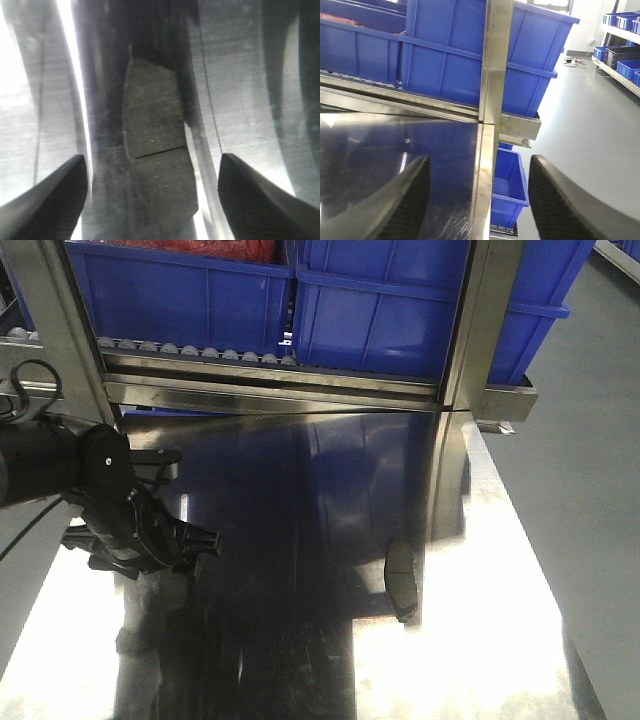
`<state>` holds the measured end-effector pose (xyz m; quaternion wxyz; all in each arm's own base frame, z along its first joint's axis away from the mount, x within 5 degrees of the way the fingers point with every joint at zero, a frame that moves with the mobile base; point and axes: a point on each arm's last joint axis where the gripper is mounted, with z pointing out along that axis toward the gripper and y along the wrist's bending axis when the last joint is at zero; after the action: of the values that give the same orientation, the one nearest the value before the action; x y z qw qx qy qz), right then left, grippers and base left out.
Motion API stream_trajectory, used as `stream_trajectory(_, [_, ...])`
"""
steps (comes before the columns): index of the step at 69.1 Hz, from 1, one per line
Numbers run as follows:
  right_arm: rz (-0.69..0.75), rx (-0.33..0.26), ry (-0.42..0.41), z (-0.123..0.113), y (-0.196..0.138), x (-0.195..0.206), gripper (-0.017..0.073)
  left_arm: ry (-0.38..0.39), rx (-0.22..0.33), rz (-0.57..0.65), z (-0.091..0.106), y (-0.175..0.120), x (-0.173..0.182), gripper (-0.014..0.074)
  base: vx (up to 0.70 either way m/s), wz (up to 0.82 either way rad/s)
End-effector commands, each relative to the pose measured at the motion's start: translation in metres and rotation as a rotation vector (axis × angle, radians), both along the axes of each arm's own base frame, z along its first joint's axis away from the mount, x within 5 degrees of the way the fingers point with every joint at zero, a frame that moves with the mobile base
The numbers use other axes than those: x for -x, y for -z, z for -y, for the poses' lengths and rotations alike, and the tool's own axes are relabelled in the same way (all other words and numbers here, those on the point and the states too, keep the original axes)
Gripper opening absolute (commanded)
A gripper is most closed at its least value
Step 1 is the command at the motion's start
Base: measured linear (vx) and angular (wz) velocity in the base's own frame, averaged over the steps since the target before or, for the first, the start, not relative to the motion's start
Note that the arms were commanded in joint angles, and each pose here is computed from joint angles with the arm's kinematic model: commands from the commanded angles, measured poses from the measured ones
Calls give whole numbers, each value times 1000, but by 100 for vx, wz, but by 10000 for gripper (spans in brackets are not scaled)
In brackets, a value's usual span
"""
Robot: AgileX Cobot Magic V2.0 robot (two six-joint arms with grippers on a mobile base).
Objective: Move and align brake pads A on conveyor
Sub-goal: 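Lower the left gripper onto the nearer brake pad and grasp it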
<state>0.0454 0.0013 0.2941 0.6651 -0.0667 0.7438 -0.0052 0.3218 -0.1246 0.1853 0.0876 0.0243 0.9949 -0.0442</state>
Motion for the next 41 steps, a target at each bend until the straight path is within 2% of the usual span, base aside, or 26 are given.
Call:
stream_trajectory(1, [88, -3, -6, 0, -14, 0, 416, -12, 40, 62, 6, -16, -3, 512, 0, 0])
stream_trajectory(11, [88, -3, -6, 0, -14, 0, 416, -20, 45, 41, 8, -9, -4, 512, 0, 0])
stream_trajectory(28, [88, -3, -6, 0, -14, 0, 416, -99, 61, 36, 9, 0, -8, 502, 0, 0])
stream_trajectory(41, [88, -3, -6, 0, -14, 0, 416, -123, 74, 55, 10, 0, -11, 400, 0, 0])
